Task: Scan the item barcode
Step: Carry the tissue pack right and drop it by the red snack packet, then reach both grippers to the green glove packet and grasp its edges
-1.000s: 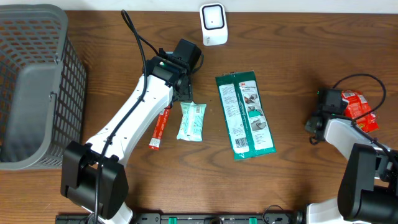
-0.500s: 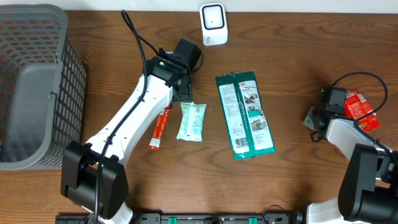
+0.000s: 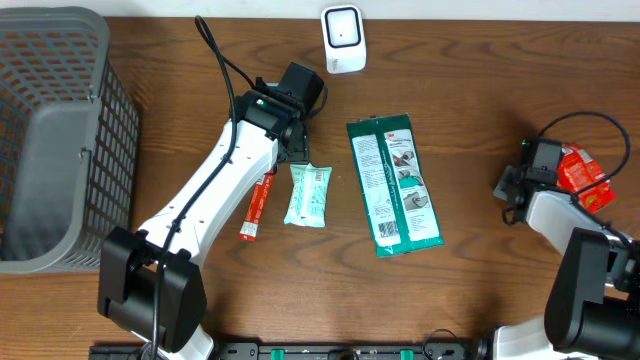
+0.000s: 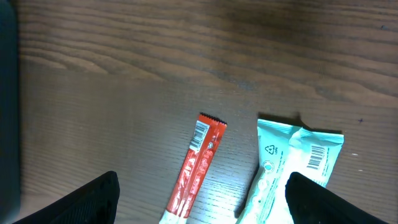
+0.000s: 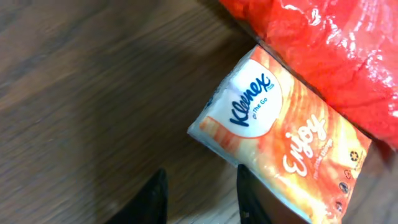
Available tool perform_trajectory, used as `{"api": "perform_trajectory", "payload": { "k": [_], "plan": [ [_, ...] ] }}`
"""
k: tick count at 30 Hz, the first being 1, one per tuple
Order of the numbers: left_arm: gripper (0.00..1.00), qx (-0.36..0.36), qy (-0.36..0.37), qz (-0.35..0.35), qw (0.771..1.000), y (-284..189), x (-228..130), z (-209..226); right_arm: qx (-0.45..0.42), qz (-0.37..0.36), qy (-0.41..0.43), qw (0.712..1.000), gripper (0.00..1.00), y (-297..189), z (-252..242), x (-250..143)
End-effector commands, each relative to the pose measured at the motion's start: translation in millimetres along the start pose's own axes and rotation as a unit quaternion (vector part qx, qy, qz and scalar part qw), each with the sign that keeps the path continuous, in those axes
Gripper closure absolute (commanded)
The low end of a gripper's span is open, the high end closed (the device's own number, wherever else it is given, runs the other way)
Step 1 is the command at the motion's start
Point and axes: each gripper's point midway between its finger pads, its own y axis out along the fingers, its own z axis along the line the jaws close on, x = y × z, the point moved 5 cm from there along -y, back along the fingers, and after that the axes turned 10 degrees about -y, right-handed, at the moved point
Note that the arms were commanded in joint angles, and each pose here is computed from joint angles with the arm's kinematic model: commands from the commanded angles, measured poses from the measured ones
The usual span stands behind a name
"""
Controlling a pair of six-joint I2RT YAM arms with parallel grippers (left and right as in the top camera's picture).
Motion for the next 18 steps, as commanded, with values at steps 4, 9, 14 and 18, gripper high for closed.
{"api": "perform_trajectory", "payload": {
  "k": [4,9,14,18],
  "plan": [
    [0.14,0.009,0.0,0.006,1.0,5,-3,2,0.011,0.005,0.001,1.0,0.63,4,0,-3],
    [0.14,0.009,0.0,0.006,1.0,5,-3,2,0.092,0.005,-0.026,0.995,0.56,-23,19,11],
    [0.14,0.008,0.0,0.006,1.0,5,-3,2,0.162,-0.02,-0.069,0.984,0.46,-84,45,32],
    [0.14,0.008,0.0,0.006,1.0,5,-3,2,0.284,-0.052,-0.117,0.95,0.35,-118,91,32]
  ]
}}
